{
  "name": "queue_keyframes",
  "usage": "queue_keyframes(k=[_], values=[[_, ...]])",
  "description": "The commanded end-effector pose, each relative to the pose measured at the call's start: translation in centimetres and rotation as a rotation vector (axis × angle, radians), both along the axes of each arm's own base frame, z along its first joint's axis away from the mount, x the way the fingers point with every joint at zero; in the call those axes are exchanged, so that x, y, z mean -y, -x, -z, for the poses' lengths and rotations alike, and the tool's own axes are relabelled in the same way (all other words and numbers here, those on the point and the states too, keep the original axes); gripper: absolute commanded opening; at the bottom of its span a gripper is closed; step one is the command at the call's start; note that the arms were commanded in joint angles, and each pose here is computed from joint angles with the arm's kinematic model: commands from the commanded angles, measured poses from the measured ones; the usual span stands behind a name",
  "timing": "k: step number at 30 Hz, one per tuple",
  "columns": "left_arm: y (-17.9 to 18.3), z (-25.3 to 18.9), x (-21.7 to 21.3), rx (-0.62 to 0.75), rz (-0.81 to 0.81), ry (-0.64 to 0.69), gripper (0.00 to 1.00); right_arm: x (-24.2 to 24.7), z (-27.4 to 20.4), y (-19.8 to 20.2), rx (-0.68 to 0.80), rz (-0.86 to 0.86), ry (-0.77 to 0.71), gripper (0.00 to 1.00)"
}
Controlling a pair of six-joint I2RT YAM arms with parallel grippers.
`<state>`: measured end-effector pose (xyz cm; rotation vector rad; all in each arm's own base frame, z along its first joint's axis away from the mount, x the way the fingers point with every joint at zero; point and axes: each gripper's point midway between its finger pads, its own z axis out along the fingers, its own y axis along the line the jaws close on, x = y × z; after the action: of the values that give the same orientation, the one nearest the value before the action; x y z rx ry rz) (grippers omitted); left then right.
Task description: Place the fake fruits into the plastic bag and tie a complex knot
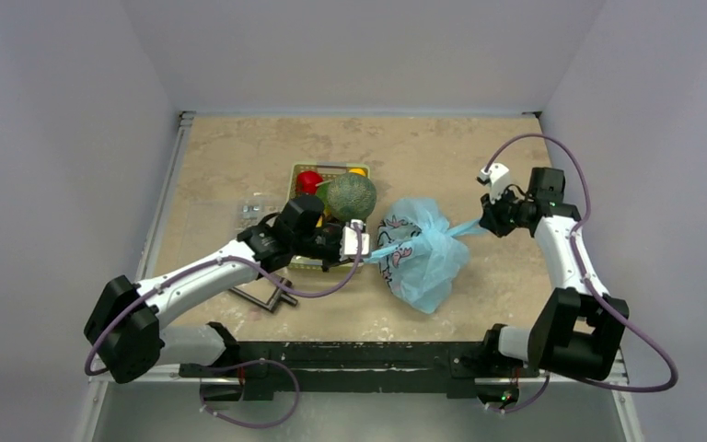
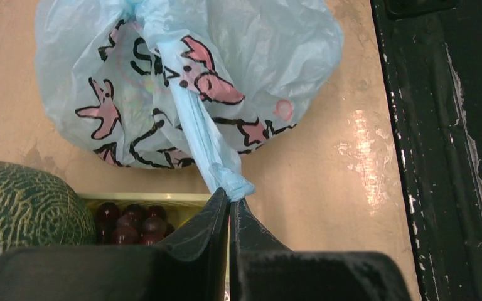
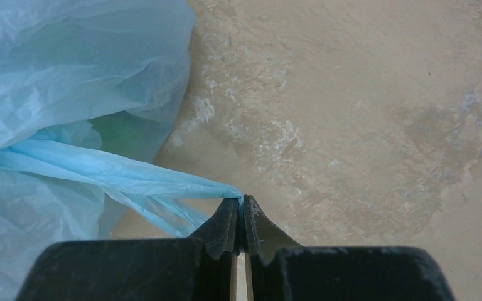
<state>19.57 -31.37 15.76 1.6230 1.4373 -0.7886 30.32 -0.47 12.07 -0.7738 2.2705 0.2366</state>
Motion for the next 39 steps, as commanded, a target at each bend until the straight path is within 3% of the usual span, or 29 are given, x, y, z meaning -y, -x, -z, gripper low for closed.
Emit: queue_keyframes(k=[1, 7, 12, 13, 15, 16, 19, 24, 25, 26, 31, 39], values=[[2.5, 2.5, -4.4, -0.115, -0.002, -0.095, 0.0, 7.6, -2.0, -5.1, 0.2, 0.149, 0.263, 0.0], [3.8, 3.8, -6.1, -0.14, 0.016, -0.127, 0.0, 9.0, 0.0, -6.3, 0.166, 0.135, 0.277, 0.0], [2.5, 0.8, -4.6, -0.121, -0.006, -0.063, 0.0, 5.5, -0.3, -4.1, 0.104, 0.041, 0.139, 0.0], [2.0, -0.3, -4.1, -0.121, -0.029, -0.045, 0.08, 4.8, -0.4, -3.4, 0.089, 0.019, 0.112, 0.0], [0.6, -2.9, -2.9, -0.139, -0.086, 0.007, 0.36, 3.4, -0.5, -1.9, 0.062, -0.023, 0.067, 0.0], [-0.2, -4.2, -2.2, -0.144, -0.126, 0.022, 0.44, 2.9, -0.7, -1.4, 0.056, -0.034, 0.05, 0.0], [-0.5, -6.1, 0.5, -0.151, -0.182, -0.029, 0.65, 1.8, -1.5, -0.1, 0.061, -0.058, 0.014, 0.0], [-0.6, -6.8, 5.2, -0.236, -0.212, -0.068, 0.73, 1.2, -2.4, 0.8, 0.075, -0.062, 0.0, 0.0], [-0.6, -6.6, 5.9, -0.242, -0.202, -0.07, 0.92, 1.1, -2.5, 0.9, 0.077, -0.063, 0.001, 0.0], [-1.0, -6.1, 6.6, -0.247, -0.214, -0.075, 0.98, 1.1, -2.6, 0.9, 0.079, -0.062, 0.001, 0.0], [-3.6, -4.1, 8.5, -0.246, -0.288, -0.125, 1.0, 1.2, -2.9, 1.0, 0.079, -0.07, 0.013, 0.0], [-2.7, 0.6, 8.6, -0.294, -0.257, -0.266, 1.0, 1.4, -2.9, 0.6, 0.082, -0.075, 0.02, 0.0]])
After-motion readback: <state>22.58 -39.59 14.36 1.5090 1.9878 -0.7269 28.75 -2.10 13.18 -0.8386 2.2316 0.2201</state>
